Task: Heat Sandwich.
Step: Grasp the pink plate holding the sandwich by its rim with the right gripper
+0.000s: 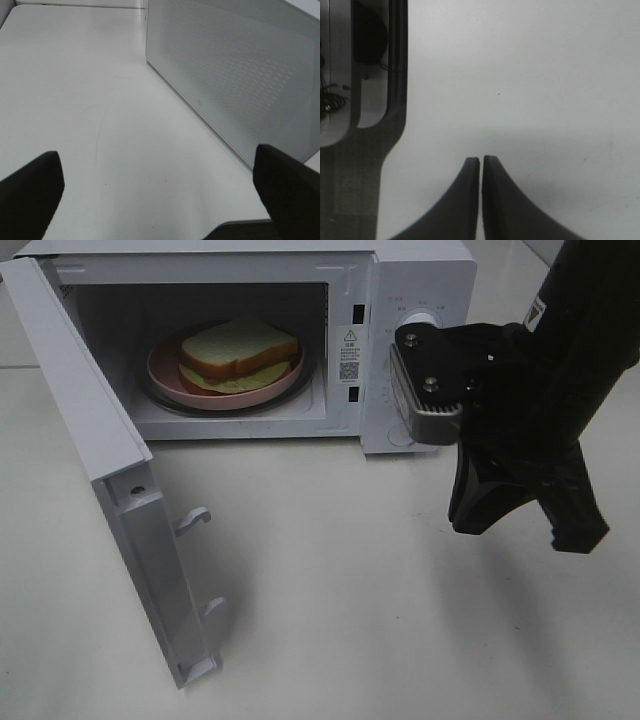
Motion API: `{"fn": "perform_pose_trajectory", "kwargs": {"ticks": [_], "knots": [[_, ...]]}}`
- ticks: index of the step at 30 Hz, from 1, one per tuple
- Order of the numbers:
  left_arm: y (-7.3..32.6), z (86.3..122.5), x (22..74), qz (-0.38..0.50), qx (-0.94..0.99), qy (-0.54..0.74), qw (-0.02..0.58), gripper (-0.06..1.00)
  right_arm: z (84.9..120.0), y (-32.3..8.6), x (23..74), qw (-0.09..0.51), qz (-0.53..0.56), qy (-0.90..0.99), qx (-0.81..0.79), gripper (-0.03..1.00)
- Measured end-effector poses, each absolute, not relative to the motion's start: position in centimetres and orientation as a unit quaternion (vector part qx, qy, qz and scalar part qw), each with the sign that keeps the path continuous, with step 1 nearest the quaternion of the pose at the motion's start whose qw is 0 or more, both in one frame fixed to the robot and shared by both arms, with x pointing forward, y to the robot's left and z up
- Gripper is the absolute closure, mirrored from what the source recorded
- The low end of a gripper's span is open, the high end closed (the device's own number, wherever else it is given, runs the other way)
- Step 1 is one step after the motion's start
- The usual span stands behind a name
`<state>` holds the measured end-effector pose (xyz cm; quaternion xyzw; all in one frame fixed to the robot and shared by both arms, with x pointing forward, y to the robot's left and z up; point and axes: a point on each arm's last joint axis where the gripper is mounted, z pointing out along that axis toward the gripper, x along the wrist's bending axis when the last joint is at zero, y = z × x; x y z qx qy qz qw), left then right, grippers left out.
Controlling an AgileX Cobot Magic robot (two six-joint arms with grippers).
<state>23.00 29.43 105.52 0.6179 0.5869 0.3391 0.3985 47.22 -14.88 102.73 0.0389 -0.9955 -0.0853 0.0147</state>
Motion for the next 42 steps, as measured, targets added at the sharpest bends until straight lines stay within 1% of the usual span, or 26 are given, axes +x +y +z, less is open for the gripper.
{"fn": "perform_pose_trajectory", "kwargs": {"ticks": [3, 6, 7, 9, 10, 11, 12, 13, 14, 15, 16, 18, 19, 20, 23, 24, 25, 28, 34, 42], "knots": [[29.4, 105.5, 23.0, 0.339, 0.618, 0.587, 0.399, -0.02, 102.7, -14.9, 47.5, -0.007, -0.084, -0.989, 0.122, 0.9], [29.4, 105.5, 23.0, 0.339, 0.618, 0.587, 0.399, -0.02, 102.7, -14.9, 47.8, -0.025, -0.082, -0.986, 0.141, 0.87], [29.4, 105.5, 23.0, 0.339, 0.618, 0.587, 0.399, -0.02, 102.7, -14.9, 48.1, -0.045, -0.076, -0.985, 0.149, 0.84], [29.4, 105.5, 23.0, 0.339, 0.618, 0.587, 0.399, -0.02, 102.7, -15.0, 48.5, -0.063, -0.069, -0.983, 0.157, 0.78], [29.4, 105.5, 23.0, 0.339, 0.618, 0.587, 0.399, -0.02, 102.7, -15.0, 48.5, -0.063, -0.069, -0.983, 0.157, 0.78], [29.4, 105.5, 23.0, 0.339, 0.618, 0.587, 0.399, -0.02, 102.8, -15.0, 48.7, -0.074, -0.067, -0.982, 0.16, 0.74], [29.4, 105.5, 23.0, 0.339, 0.618, 0.587, 0.399, -0.02, 102.8, -15.0, 49.0, -0.091, -0.065, -0.98, 0.163, 0.64], [29.4, 105.5, 23.0, 0.339, 0.618, 0.587, 0.399, -0.02, 102.8, -14.9, 49.1, -0.1, -0.068, -0.979, 0.162, 0.59], [29.4, 105.5, 23.0, 0.339, 0.618, 0.587, 0.399, -0.02, 102.9, -14.9, 49.2, -0.106, -0.07, -0.979, 0.159, 0.54], [29.4, 105.5, 23.0, 0.339, 0.618, 0.587, 0.399, -0.02, 102.9, -14.9, 49.2, -0.106, -0.07, -0.979, 0.159, 0.54], [29.4, 105.5, 23.0, 0.339, 0.618, 0.587, 0.399, -0.02, 102.9, -14.7, 49.5, -0.119, -0.076, -0.979, 0.145, 0.43], [29.4, 105.5, 23.0, 0.339, 0.618, 0.587, 0.399, -0.02, 103.0, -14.6, 49.7, -0.132, -0.086, -0.981, 0.117, 0.29], [29.4, 105.5, 23.0, 0.339, 0.618, 0.587, 0.399, -0.02, 103.0, -14.6, 49.7, -0.132, -0.086, -0.981, 0.117, 0.29], [29.4, 105.5, 23.0, 0.339, 0.618, 0.587, 0.399, -0.02, 103.1, -14.5, 49.9, -0.144, -0.094, -0.981, 0.092, 0.16], [29.4, 105.5, 23.0, 0.339, 0.618, 0.587, 0.399, -0.02, 103.3, -14.5, 50.2, -0.158, -0.096, -0.98, 0.079, 0.05], [29.4, 105.5, 23.0, 0.339, 0.618, 0.587, 0.399, -0.02, 103.3, -14.5, 50.2, -0.158, -0.096, -0.98, 0.079, 0.05], [29.4, 105.5, 23.0, 0.339, 0.618, 0.587, 0.399, -0.02, 103.5, -14.5, 50.4, -0.164, -0.094, -0.979, 0.081, 0.02], [29.4, 105.5, 23.0, 0.339, 0.618, 0.587, 0.399, -0.02, 103.7, -14.3, 50.7, -0.169, -0.094, -0.978, 0.082, 0.01], [29.4, 105.5, 23.0, 0.339, 0.618, 0.587, 0.399, -0.02, 103.0, -13.2, 50.9, -0.163, -0.084, -0.978, 0.103, 0.02], [29.4, 105.5, 23.0, 0.339, 0.618, 0.587, 0.399, -0.02, 102.8, -10.9, 51.8, -0.195, -0.092, -0.967, 0.133, 0.04]]}}
